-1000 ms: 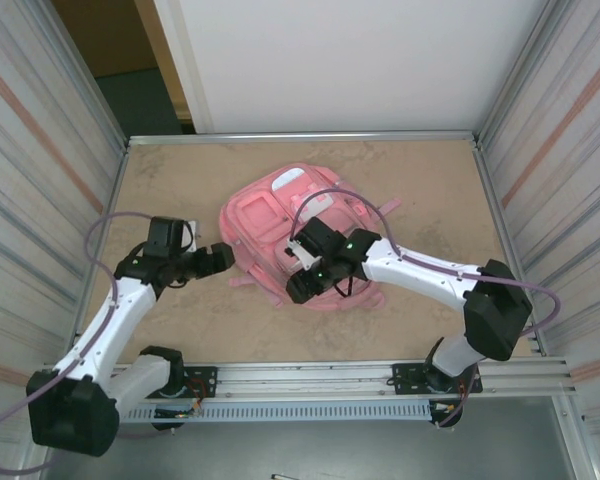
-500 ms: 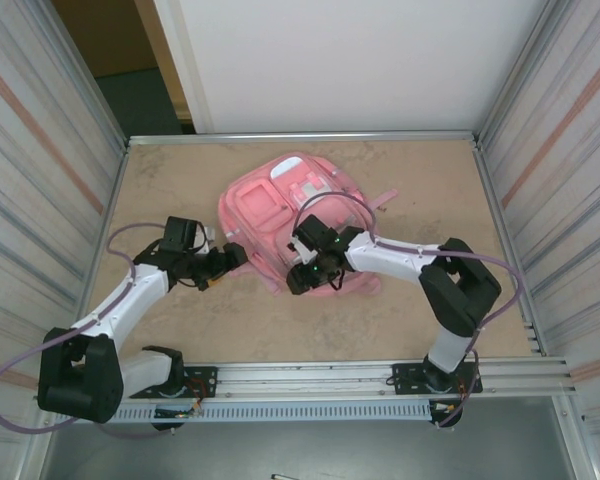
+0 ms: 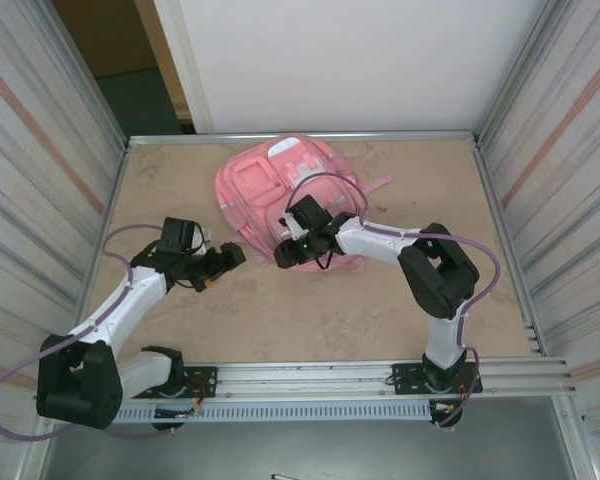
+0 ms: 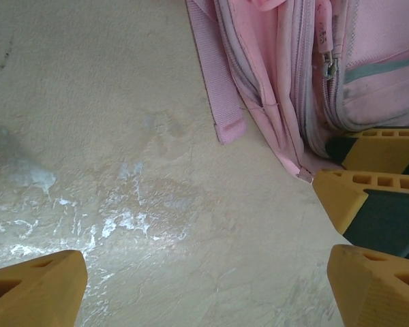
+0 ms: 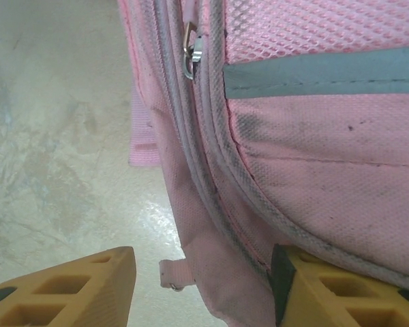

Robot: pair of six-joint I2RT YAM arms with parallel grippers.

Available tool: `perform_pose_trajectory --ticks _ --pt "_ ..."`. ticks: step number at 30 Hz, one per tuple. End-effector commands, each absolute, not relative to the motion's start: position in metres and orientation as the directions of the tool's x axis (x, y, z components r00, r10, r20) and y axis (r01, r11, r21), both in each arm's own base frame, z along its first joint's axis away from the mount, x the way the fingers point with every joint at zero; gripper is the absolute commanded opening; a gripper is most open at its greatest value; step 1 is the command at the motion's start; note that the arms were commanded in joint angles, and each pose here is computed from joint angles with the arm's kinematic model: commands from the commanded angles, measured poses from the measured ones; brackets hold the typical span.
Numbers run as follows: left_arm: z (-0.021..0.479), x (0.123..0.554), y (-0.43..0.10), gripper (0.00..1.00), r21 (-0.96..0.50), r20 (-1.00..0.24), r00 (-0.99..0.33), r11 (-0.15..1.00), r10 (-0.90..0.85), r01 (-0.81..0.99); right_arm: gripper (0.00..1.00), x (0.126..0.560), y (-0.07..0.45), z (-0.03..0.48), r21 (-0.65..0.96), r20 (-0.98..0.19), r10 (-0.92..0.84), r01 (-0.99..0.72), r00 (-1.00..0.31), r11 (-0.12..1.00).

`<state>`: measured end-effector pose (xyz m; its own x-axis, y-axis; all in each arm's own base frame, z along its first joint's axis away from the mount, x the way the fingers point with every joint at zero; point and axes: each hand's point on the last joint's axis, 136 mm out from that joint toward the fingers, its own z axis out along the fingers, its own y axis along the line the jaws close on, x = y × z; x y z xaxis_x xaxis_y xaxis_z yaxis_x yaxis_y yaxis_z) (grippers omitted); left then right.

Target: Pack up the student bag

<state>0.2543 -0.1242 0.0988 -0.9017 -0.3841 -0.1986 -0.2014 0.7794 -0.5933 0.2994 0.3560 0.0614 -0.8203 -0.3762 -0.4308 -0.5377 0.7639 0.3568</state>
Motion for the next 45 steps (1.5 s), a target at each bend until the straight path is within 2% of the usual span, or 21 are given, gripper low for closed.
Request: perform_pose_trajectory --ticks 1,10,14,21,26,35,40,45 --pt "0.100 0.252 -0.119 0.90 -0.579 -0.204 -0.895 0.786 -0.397 -0.216 0.55 0.273 0.363 0.075 0.370 -0.425 -0.430 -0.586 -0.797 0.721" --pt "0.107 0.266 -0.119 0.91 -0.589 -0.239 -0.881 0.782 -0.408 -0.203 0.55 0.253 0.340 0.106 0.322 -0.465 -0.448 -0.617 -0.764 0.718" --pt "0.111 0.272 -0.119 0.93 -0.596 -0.271 -0.873 0.782 -0.407 -0.180 0.56 0.241 0.336 0.125 0.316 -0.535 -0.454 -0.667 -0.713 0.675" --pt "0.115 0.284 -0.120 0.91 -0.608 -0.294 -0.856 0.774 -0.425 -0.176 0.56 0.255 0.293 0.162 0.296 -0.665 -0.302 -0.612 -0.683 0.733" --pt "0.114 0.295 -0.142 0.89 -0.628 -0.280 -0.879 0.766 -0.387 -0.138 0.56 0.274 0.262 0.168 0.330 -0.649 -0.217 -0.526 -0.730 0.784" --pt "0.128 0.354 -0.167 0.88 -0.664 -0.317 -0.857 0.740 -0.406 -0.106 0.56 0.301 0.274 0.149 0.359 -0.601 -0.149 -0.432 -0.785 0.828" --pt "0.134 0.388 -0.175 0.78 -0.644 -0.353 -0.858 0.762 -0.374 -0.067 0.56 0.307 0.273 0.129 0.348 -0.580 -0.128 -0.386 -0.804 0.854" --pt "0.119 0.401 -0.194 0.68 -0.665 -0.265 -0.907 0.743 -0.328 -0.074 0.56 0.305 0.271 0.118 0.355 -0.564 -0.114 -0.364 -0.818 0.861"
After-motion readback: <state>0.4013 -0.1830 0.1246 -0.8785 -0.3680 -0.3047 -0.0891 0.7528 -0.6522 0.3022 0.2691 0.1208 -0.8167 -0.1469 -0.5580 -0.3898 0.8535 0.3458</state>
